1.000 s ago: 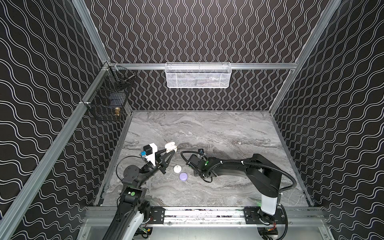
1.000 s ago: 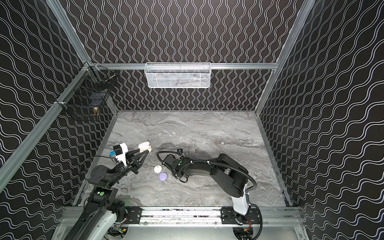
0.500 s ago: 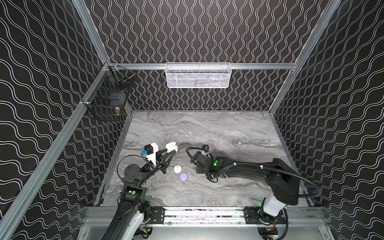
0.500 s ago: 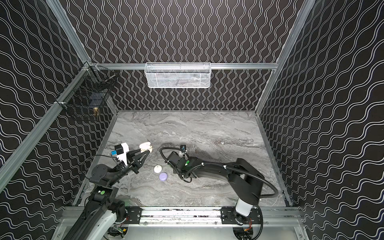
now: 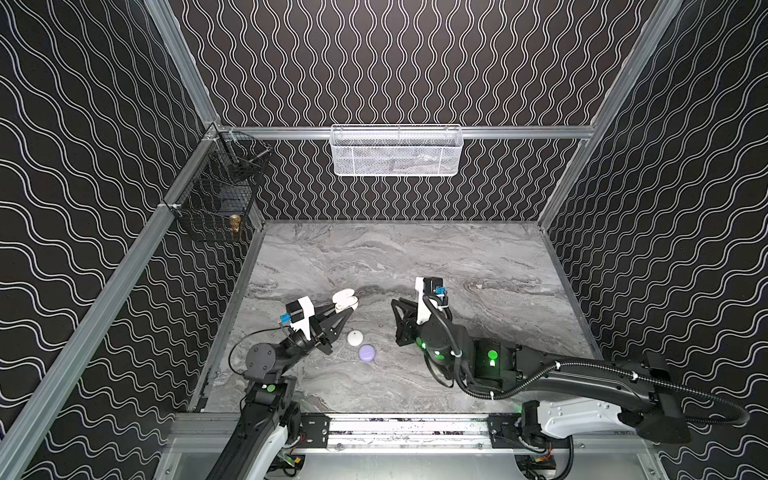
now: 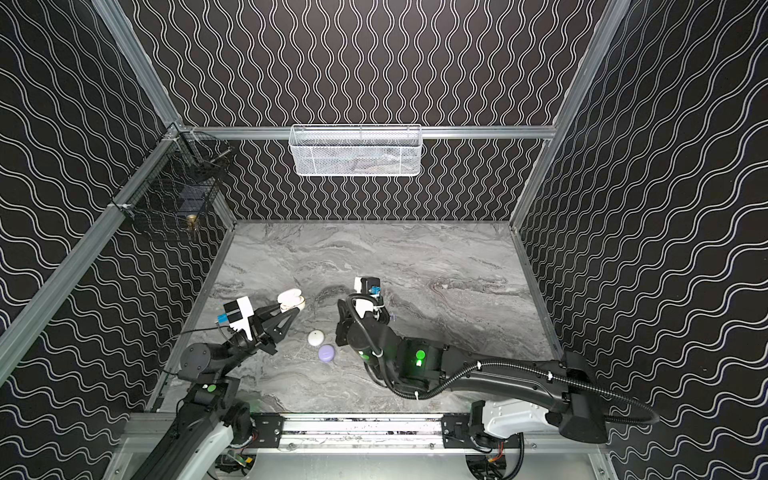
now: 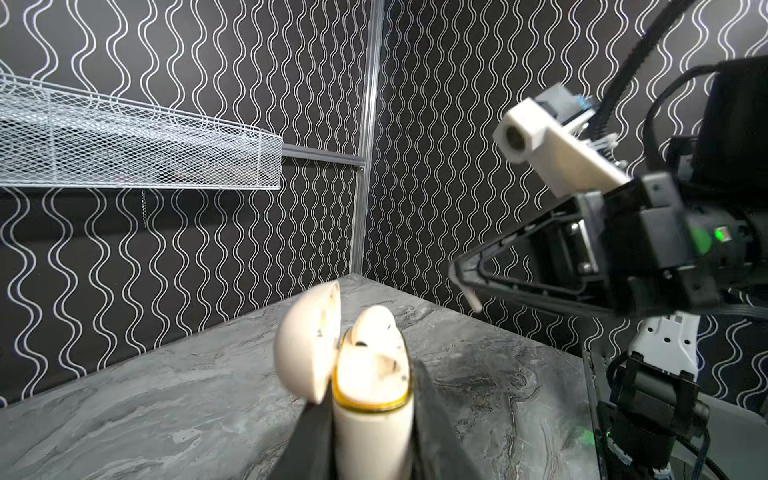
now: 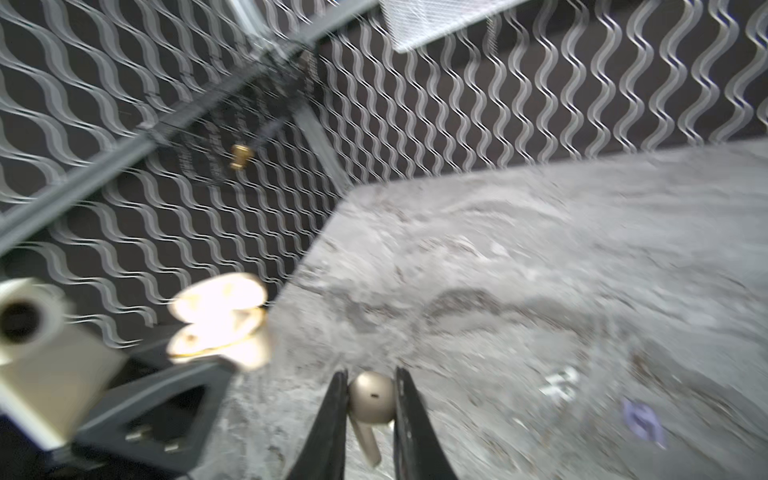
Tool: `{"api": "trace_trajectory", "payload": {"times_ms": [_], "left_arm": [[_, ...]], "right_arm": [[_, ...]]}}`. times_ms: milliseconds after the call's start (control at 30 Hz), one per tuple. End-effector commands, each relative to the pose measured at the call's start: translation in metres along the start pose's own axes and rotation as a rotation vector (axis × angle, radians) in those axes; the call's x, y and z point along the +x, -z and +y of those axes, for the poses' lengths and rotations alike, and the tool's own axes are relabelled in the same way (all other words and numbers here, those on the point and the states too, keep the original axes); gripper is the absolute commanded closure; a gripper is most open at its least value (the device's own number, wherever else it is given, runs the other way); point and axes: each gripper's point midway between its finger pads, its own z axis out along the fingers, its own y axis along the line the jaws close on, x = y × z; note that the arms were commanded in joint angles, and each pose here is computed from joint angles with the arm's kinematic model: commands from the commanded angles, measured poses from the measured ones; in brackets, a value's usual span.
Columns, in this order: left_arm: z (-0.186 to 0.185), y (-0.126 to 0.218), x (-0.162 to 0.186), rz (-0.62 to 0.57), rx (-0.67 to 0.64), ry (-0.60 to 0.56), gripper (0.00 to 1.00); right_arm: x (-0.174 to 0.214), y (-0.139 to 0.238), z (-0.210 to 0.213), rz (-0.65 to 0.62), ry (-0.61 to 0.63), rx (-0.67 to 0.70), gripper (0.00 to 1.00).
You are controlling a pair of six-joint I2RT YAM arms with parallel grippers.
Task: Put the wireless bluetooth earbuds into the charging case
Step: 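Lift the cream earbud and carry it toward the case in the left gripper, then lower the cream earbud into the open case held by the left gripper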
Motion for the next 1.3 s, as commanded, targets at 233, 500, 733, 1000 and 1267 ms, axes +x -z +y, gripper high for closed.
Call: {"api": "trace_trajectory", "payload": {"times_ms": [233,500,733,1000,1267], "left_arm": [[-0.016,0.007,-0.013,-0.086,0.063,-0.093,1.0],[-0.007,0.01,-0.011,-0.069,-0.024,-0.105,1.0],[-0.002,0.006,-0.001,-0.01,-0.086,-0.119,1.0],[-0.007,0.005,0.003,0.009,-0.1,-0.144,1.0],[-0.007,0.007,0.001,0.006,-0.111,-0.147,1.0]], "right_arm": [[-0.031,0.025,0.08,-0.206,0.054,-0.298,0.86],[-0.024,0.015,0.097,-0.234,0.065,-0.339,0.86],[-0.026,0.004,0.117,-0.251,0.064,-0.36,0.86],[-0.015,-0.018,0.12,-0.228,0.068,-0.337,0.86],[-0.009,-0.029,0.107,-0.21,0.028,-0.328,0.86]]}}
